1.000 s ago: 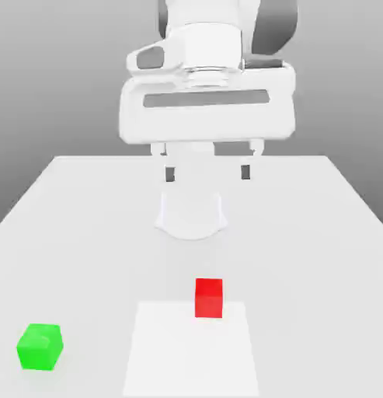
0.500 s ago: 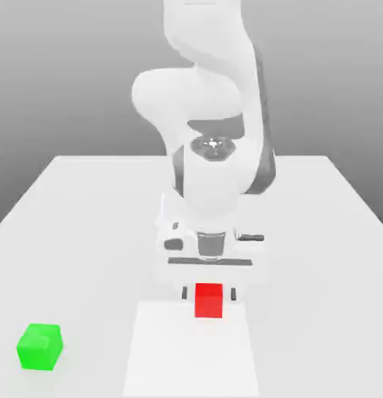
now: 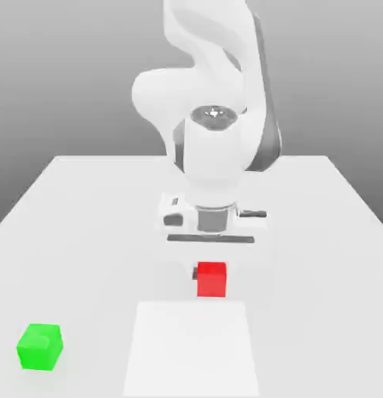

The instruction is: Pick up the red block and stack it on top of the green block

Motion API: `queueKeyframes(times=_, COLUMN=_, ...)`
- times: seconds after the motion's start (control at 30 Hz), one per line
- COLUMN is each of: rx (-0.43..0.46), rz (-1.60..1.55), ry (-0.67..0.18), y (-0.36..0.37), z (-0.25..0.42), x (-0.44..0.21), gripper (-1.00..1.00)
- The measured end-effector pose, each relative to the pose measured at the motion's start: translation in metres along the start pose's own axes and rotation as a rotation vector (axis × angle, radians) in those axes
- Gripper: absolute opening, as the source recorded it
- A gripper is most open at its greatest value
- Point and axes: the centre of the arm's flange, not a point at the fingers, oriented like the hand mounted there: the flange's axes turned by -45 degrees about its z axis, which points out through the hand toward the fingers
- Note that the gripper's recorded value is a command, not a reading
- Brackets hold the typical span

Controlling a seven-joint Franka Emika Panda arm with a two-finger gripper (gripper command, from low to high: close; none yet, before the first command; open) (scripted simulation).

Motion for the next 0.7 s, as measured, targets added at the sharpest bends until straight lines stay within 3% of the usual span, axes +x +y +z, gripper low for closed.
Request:
queueKeyframes(times=0.4, rx=0.003, rz=0.159, ry=-0.001, y=0.228, z=-0.032, x=0.095, gripper=-1.0)
queueKeyframes(times=0.57, rx=-0.001, rz=0.155, ry=0.003, y=0.255, z=0.009, x=0.102, gripper=-1.0)
queueKeyframes(times=0.6, rx=-0.001, rz=0.156, ry=0.002, y=0.255, z=0.021, x=0.101, gripper=1.0)
queueKeyframes(times=0.7, rx=-0.001, rz=0.156, ry=0.002, y=0.255, z=0.021, x=0.101, gripper=1.0)
